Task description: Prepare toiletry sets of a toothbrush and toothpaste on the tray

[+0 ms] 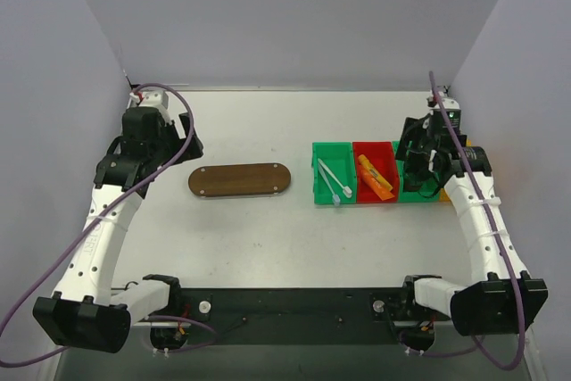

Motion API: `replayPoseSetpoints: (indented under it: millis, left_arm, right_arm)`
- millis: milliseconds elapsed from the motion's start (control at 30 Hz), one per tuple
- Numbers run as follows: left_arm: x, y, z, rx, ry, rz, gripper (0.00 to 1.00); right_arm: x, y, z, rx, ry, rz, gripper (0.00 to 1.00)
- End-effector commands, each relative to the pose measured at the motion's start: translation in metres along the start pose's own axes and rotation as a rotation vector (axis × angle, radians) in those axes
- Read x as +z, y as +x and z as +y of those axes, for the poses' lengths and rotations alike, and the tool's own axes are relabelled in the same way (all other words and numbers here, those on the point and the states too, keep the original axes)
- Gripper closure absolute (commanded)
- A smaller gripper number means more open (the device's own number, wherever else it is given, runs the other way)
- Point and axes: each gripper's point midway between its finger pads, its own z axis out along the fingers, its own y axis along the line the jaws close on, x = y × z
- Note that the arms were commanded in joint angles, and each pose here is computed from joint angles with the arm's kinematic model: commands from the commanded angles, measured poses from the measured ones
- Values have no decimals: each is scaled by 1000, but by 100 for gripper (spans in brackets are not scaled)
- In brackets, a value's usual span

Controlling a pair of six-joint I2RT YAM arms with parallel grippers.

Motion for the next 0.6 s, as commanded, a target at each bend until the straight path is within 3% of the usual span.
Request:
replayPoseSetpoints:
  millis: [0,100,300,567]
  left_arm:
    - [-5,-18,-11,36,47,-79,6]
    - [0,-17,-16,39,65,-77,6]
    - [7,-15,-37,72,181,-66,6]
    - [14,-17,-59,116,259,-51,6]
  right_arm:
    - [-9,-18,-44,65,117,-21,38]
    - [-1,-13,-57,57,137,26,39]
    - [25,15,-82,128,144,149,51]
    - [44,27,-101,189,106,203,60]
